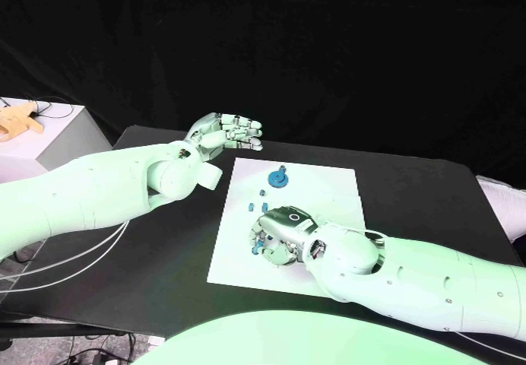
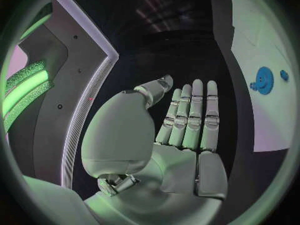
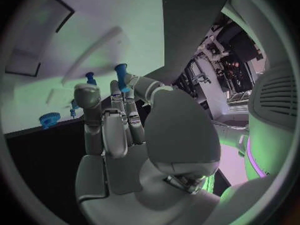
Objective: Assemble the parts on the task board
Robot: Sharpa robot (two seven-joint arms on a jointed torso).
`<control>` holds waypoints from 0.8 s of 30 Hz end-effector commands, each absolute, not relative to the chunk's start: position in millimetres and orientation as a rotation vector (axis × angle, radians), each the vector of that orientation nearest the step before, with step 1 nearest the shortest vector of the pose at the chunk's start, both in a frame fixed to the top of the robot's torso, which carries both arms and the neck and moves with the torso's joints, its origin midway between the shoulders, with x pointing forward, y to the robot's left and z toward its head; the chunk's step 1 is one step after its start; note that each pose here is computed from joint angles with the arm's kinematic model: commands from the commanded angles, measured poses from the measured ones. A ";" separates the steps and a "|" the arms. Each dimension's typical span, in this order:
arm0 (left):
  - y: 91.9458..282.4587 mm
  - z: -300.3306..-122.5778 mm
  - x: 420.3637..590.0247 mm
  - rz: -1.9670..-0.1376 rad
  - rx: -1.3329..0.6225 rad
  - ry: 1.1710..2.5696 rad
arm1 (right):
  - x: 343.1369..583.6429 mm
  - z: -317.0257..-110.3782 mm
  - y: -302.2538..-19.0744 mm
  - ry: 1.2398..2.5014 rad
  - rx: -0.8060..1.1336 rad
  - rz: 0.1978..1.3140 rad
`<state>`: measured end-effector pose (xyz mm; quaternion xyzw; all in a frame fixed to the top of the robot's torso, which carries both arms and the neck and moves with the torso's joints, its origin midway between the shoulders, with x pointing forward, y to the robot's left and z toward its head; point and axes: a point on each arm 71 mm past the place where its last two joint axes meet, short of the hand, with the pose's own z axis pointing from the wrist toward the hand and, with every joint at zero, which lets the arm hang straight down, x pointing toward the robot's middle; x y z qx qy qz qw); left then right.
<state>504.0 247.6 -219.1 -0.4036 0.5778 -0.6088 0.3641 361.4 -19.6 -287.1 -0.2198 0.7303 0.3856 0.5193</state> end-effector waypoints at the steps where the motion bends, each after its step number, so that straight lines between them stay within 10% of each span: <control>1: 244.9 -217.6 503.2 -1.590 -1.027 1.491 | 361.2 -292.6 -20.7 1.771 -0.558 0.893; 24: 247.5 -217.7 503.3 -1.582 -1.030 1.491 | 362.2 -291.3 -27.6 1.743 -0.487 0.949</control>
